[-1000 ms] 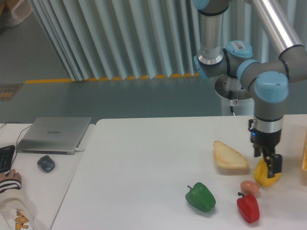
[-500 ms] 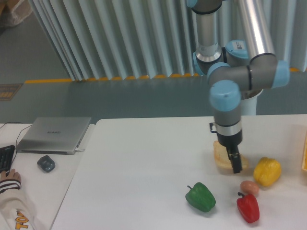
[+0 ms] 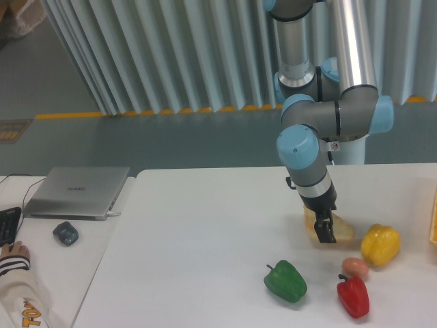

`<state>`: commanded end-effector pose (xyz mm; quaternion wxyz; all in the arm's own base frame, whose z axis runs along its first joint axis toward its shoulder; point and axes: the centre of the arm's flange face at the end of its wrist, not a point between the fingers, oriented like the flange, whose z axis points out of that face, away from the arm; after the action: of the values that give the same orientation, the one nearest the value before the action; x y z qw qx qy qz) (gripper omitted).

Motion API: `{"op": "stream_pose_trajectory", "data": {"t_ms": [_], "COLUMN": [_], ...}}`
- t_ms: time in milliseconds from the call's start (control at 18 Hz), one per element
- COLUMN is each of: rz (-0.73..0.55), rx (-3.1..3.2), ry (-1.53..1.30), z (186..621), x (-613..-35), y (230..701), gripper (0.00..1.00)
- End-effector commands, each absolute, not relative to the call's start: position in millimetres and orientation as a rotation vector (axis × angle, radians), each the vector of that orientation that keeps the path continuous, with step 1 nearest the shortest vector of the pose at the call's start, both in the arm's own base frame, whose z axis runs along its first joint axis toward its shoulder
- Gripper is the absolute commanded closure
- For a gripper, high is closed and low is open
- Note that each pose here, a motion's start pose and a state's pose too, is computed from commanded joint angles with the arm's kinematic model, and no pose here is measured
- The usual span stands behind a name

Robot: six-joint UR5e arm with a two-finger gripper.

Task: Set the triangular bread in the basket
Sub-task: 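Move the gripper over the triangular bread slice and lower onto it, then close the gripper on the triangular bread slice, then lift the bread slice and carry it toward the basket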

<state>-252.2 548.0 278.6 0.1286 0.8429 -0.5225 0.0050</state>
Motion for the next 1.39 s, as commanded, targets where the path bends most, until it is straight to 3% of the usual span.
{"op": "stream_pose_trajectory", "data": {"t_ms": [222, 556, 611, 667, 778, 944, 1000, 1222, 1389], "rz": [0.064, 0.079, 0.074, 0.062, 0.072, 0.092, 0.091, 0.079, 0.069], "rx": [2.434, 2.411, 2.412, 2.415, 2.418, 2.419, 2.426, 2.435, 2.466], "ry": [-1.519, -1.541, -1.543, -1.539, -1.534, -1.521, -1.513, -1.504, -1.487], "z": [253, 248, 250, 256, 265, 268, 268, 272, 309], "x": [-246, -242, -243, -248, -250, -254, -255, -257, -271], "y": [539, 535, 537, 539, 538, 536, 536, 537, 538], "gripper": [0.00, 0.01, 0.17, 0.47, 0.71, 0.89, 1.00, 1.00, 1.00]}}
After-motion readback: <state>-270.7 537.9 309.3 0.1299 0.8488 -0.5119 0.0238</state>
